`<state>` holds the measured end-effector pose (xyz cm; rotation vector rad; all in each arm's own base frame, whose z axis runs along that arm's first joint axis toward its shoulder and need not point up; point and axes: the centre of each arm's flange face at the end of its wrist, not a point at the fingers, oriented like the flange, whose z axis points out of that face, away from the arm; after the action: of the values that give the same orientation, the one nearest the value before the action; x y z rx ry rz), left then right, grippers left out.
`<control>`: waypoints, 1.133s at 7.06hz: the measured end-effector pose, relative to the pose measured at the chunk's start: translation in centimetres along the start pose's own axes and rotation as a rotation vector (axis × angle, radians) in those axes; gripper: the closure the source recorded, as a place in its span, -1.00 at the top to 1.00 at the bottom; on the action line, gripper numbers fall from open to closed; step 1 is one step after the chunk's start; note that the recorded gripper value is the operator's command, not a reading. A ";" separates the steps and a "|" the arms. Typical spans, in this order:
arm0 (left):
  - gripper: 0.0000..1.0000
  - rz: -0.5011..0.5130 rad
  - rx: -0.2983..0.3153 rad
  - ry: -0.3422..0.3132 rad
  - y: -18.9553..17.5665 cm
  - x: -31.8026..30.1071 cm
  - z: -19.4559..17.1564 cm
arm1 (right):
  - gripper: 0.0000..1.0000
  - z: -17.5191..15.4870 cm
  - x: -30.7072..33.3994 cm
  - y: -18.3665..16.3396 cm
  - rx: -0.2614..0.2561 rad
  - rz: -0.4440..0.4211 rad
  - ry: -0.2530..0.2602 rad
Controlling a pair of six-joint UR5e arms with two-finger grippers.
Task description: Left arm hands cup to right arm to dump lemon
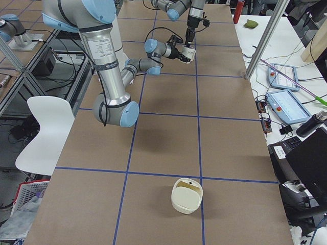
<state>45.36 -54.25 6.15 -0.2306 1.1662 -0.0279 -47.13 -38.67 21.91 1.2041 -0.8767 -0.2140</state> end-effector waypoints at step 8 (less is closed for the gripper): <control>-0.31 0.012 0.004 0.005 -0.8 0.4 1.1 | -0.87 -0.1 -0.1 0.0 0.001 0.009 -0.004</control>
<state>46.56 -54.90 6.36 -0.2200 1.1719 -0.0198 -47.11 -38.55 21.83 1.2010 -0.8856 -0.2088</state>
